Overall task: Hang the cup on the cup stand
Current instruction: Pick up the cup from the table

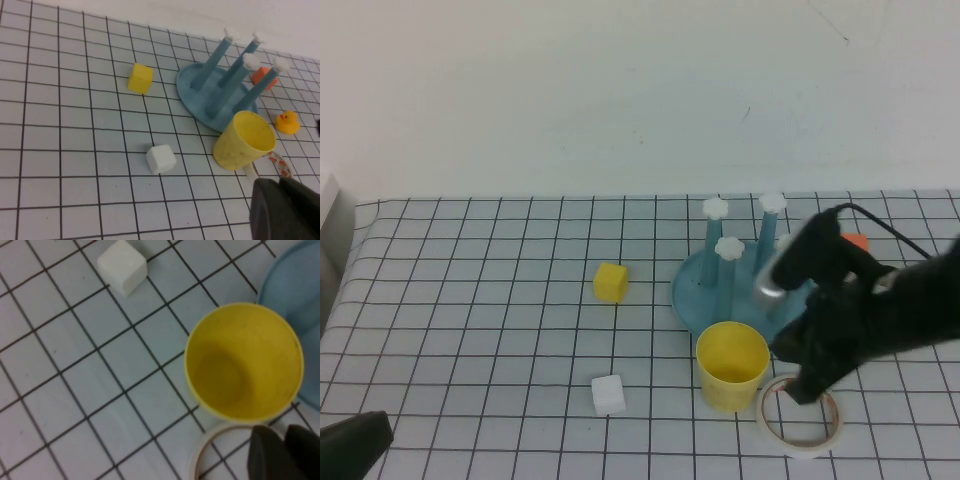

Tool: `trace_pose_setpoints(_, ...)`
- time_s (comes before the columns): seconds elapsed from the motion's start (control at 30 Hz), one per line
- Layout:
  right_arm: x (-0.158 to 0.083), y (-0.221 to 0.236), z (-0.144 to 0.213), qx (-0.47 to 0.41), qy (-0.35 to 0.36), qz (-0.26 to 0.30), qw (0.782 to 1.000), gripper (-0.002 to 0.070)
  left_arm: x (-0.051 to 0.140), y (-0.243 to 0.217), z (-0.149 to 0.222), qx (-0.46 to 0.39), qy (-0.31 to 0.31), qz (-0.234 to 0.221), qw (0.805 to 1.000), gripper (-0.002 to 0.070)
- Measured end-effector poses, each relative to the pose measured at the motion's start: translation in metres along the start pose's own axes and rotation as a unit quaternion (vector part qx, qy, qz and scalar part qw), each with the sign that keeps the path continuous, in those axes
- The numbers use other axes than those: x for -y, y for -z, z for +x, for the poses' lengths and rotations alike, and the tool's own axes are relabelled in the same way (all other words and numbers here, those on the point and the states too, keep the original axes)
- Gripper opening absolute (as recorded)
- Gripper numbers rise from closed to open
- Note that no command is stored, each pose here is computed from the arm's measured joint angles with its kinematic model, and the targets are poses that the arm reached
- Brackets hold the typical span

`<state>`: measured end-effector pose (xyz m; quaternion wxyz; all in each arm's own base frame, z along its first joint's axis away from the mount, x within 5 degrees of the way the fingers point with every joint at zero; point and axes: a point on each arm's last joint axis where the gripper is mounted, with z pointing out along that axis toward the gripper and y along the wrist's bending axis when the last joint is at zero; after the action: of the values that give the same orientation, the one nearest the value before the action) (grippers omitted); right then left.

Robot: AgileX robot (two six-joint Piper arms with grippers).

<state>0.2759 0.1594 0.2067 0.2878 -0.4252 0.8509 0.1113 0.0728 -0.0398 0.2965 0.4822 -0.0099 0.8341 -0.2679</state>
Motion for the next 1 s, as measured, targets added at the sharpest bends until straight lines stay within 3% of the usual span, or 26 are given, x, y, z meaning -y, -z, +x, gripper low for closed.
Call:
trace_pose_setpoints(0.2,0.015,-0.032,-0.020,-0.006,-0.002,-0.005,1.000,0.0304,0.001,0.000,0.000,-0.001,-0.006,0.003,1.000,0.0000)
trace_pose_setpoints(0.33,0.022,-0.055,-0.025,-0.016,-0.005,-0.009,1.000,0.0360,0.002,0.000,0.003,-0.015,-0.002,0.010,1.000,0.0000)
trace_pose_setpoints(0.8,0.035,-0.111,-0.019,-0.050,-0.005,-0.015,0.999,0.0370,0.006,0.000,0.006,-0.034,0.019,0.034,0.999,0.0000)
trace_pose_setpoints(0.9,0.034,-0.114,-0.016,-0.058,-0.005,-0.021,0.998,0.0315,0.006,0.000,0.006,-0.034,0.020,0.035,0.999,0.0000)
trace_pose_setpoints(1.0,0.033,-0.113,-0.016,-0.061,-0.005,-0.025,0.998,0.0177,0.007,0.000,0.006,-0.033,0.025,0.039,0.998,0.0000)
